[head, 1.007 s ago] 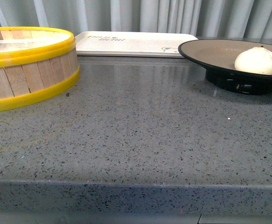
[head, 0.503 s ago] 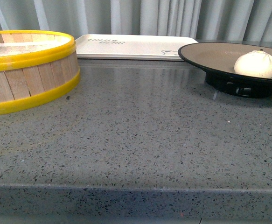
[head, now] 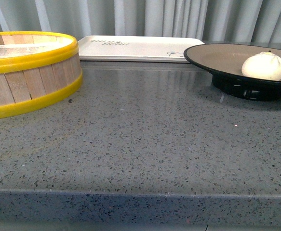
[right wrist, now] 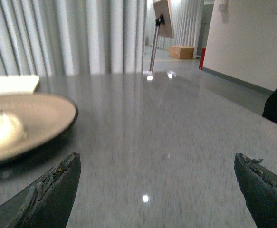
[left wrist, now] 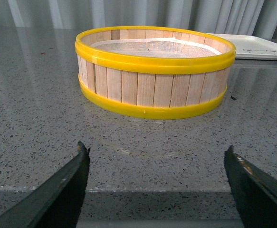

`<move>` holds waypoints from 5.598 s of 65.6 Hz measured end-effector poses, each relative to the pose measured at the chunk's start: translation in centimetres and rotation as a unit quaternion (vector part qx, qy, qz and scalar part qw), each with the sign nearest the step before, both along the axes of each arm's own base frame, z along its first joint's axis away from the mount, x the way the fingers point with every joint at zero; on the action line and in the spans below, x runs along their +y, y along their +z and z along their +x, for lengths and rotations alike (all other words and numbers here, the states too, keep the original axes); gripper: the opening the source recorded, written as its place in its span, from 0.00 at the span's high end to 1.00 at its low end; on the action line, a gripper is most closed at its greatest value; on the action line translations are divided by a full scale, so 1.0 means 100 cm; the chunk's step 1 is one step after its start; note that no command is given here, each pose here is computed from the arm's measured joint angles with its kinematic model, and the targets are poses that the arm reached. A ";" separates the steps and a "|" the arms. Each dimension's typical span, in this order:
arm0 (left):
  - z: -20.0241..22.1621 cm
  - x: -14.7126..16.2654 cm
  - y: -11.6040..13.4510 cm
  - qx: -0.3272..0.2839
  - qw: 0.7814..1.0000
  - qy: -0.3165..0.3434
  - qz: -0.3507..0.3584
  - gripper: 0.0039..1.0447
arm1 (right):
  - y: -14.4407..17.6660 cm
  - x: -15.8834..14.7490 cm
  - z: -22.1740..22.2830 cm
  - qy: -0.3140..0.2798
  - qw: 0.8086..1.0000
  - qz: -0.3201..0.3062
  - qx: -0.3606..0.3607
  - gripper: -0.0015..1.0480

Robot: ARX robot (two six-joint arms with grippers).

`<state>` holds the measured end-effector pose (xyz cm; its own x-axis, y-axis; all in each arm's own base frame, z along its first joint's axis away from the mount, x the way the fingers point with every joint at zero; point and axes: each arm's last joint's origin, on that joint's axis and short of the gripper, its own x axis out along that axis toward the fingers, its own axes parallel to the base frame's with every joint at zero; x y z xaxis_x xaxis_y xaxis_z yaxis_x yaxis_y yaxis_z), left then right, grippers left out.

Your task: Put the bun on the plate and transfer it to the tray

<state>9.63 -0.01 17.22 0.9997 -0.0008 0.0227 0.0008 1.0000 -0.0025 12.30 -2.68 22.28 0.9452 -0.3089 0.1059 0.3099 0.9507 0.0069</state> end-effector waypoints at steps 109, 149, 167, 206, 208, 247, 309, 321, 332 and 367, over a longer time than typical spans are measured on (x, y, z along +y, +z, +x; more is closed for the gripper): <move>0.000 0.000 0.000 0.000 1.000 0.000 0.000 0.06 | 0.006 -0.018 0.208 0.149 0.712 0.678 0.109 0.80; 0.000 0.000 0.000 0.000 1.000 0.000 0.000 0.06 | 0.026 -0.010 0.217 0.179 0.749 0.627 0.118 0.97; 0.000 0.000 0.000 0.000 1.000 0.001 0.000 0.06 | 0.093 0.006 0.276 0.251 0.763 0.588 0.095 0.97; 0.000 0.000 0.000 0.000 1.000 0.000 0.000 0.06 | 0.084 0.045 0.381 0.239 0.724 0.632 0.139 0.97; 0.000 0.000 0.000 0.000 1.000 0.000 0.000 0.06 | 0.082 0.048 0.385 0.238 0.722 0.634 0.143 0.97; 0.000 0.000 0.000 0.000 1.000 0.000 0.000 0.06 | 0.047 0.056 0.447 0.195 0.727 0.623 0.216 0.97; 0.000 0.000 0.000 0.000 1.000 0.000 0.000 0.06 | 0.100 0.044 0.413 0.199 0.741 0.610 0.197 0.13; 0.000 0.000 0.000 0.000 1.000 0.000 0.000 0.06 | 0.118 0.033 0.393 0.215 0.743 0.615 0.152 0.08; 0.000 0.000 0.000 0.000 1.000 0.000 0.000 0.06 | 0.136 0.018 0.339 0.200 0.768 0.606 0.061 0.08; 0.000 0.000 0.000 0.000 1.000 0.000 0.000 0.06 | -0.012 -0.031 0.055 -0.039 0.955 0.290 0.054 0.08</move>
